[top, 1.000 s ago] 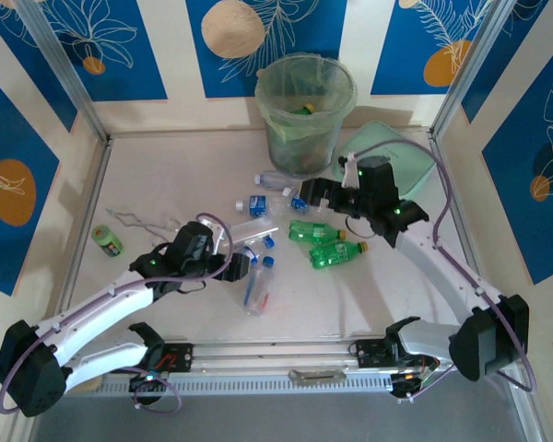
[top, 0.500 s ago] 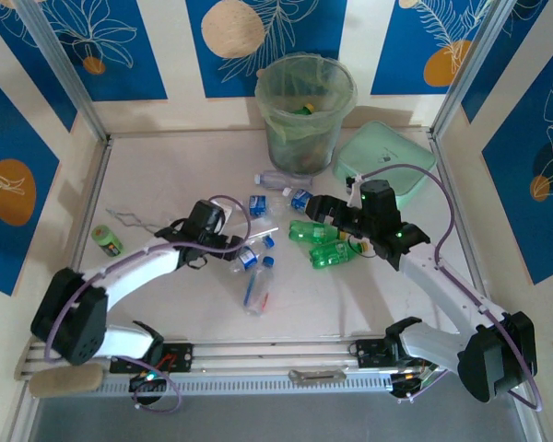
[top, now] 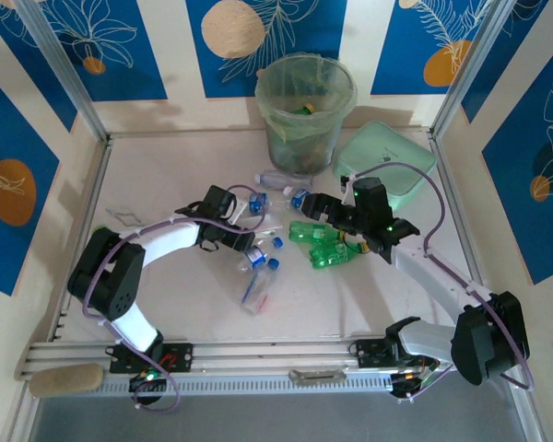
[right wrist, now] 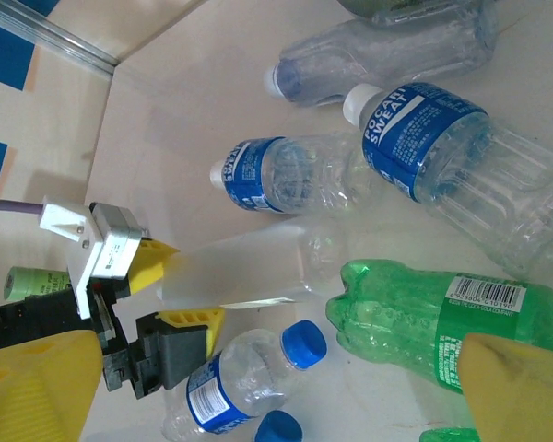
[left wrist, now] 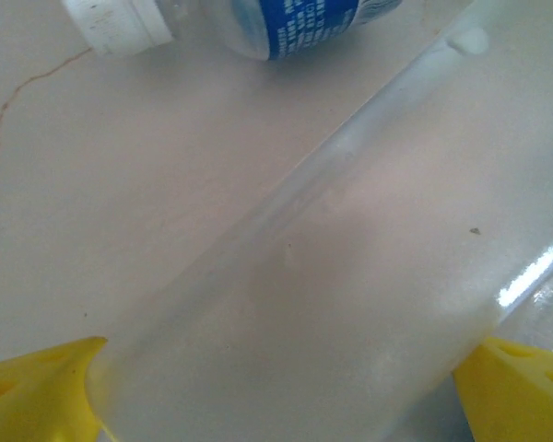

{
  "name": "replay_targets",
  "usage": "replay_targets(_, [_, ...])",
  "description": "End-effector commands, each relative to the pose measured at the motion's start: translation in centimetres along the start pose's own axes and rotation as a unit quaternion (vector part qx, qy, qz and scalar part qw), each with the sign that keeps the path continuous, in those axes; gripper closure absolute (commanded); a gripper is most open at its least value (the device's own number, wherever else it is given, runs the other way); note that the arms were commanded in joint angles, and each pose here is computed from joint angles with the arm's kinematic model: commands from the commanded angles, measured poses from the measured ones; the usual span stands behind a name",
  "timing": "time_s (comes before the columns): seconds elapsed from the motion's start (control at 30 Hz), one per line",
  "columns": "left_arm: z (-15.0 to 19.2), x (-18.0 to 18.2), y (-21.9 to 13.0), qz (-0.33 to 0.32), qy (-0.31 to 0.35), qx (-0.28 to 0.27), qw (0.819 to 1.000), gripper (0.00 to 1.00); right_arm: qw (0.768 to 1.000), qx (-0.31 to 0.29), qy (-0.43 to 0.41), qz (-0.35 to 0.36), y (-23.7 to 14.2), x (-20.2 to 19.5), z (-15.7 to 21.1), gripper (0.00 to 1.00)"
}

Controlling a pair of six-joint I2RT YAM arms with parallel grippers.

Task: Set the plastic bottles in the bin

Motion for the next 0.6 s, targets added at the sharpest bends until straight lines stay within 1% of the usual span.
replay_targets(0.0, [-0.5,-0.6,0.1,0.028,0.013,0.011,0.999,0.07,1.000,-0.016,-0.004,-0.024,-0.1,1.4,-1.3,0.01])
replay_targets(0.23, [0.2,-1.8,0.3,0.074,-0.001,0.042,0.996,0.08,1.000,-0.009,0.000,-0.026,0.6,1.4,-1.5,0.01])
replay_targets(0.37, [0.9,-1.9,-0.2,0.070,-0.024,0.060,0.995,0.09,1.000,-0.008,0.000,-0.026,0.8,1.3,-1.5,0.01])
replay_targets(0.47, [1.0,-2.8,-1.1,0.089,-0.035,0.059,0.994,0.09,1.000,-0.006,0.001,-0.024,0.9,1.2,-1.3,0.01])
replay_targets(0.57, [0.8,-2.9,-1.5,0.085,-0.029,0.049,0.995,0.09,1.000,-0.003,0.003,-0.027,1.2,1.2,-1.3,0.01])
Point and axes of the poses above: each hand's point on the last joint's axis, 136 mm out from that joint toward the fingers, its own y axis out along the fingers, its own x axis along the line the jaws close on, z = x × y, the point moved 4 cm from there along -y, back along the fingers, and after that the axes turned 12 degrees about -y, right-handed, at the moved point
